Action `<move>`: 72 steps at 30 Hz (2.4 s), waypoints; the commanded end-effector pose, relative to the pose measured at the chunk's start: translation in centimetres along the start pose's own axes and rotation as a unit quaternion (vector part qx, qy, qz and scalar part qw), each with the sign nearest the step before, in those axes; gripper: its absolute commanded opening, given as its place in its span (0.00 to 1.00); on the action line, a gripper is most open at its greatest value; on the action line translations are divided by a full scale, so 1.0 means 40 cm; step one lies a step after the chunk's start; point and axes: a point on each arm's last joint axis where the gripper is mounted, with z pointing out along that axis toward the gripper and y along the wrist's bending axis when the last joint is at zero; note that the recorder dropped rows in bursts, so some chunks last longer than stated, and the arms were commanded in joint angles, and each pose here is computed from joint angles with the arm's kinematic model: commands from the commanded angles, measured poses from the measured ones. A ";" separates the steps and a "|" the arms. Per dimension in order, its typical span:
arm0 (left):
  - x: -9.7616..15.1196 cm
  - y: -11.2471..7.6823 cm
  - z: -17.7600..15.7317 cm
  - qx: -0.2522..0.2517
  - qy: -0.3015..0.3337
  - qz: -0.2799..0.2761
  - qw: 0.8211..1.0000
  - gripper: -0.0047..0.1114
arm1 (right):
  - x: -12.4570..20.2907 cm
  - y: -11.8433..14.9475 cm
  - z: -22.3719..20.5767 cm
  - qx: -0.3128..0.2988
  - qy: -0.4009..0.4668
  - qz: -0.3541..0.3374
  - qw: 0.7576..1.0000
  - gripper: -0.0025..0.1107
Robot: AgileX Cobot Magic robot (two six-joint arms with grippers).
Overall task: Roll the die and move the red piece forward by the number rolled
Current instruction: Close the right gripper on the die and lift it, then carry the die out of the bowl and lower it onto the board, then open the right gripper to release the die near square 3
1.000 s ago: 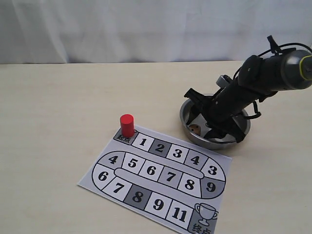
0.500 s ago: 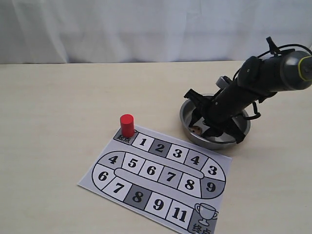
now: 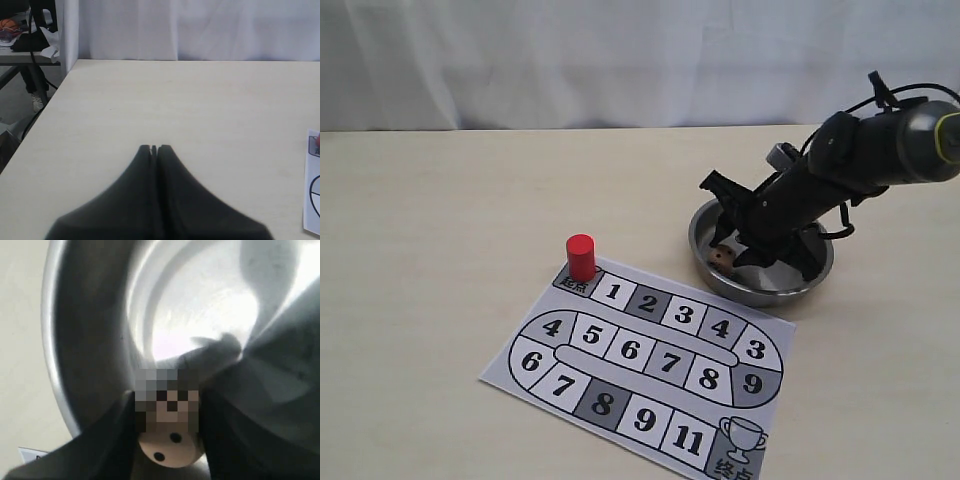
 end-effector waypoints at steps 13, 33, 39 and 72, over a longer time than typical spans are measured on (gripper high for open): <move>-0.001 0.000 0.000 0.000 -0.006 -0.003 1.000 0.04 | -0.015 0.041 -0.162 0.005 -0.069 -0.233 0.970 0.06; -0.001 0.000 0.000 0.000 -0.006 -0.003 1.000 0.04 | 0.085 -0.178 -0.349 0.245 -0.073 -0.331 0.909 0.06; -0.001 0.000 0.000 0.000 -0.006 -0.003 1.000 0.04 | 0.119 -0.259 -0.317 0.288 -0.051 -0.374 0.880 0.06; -0.001 0.000 0.000 0.000 -0.006 -0.003 1.000 0.04 | 0.170 -0.182 -0.212 0.020 -0.026 -0.422 0.906 0.82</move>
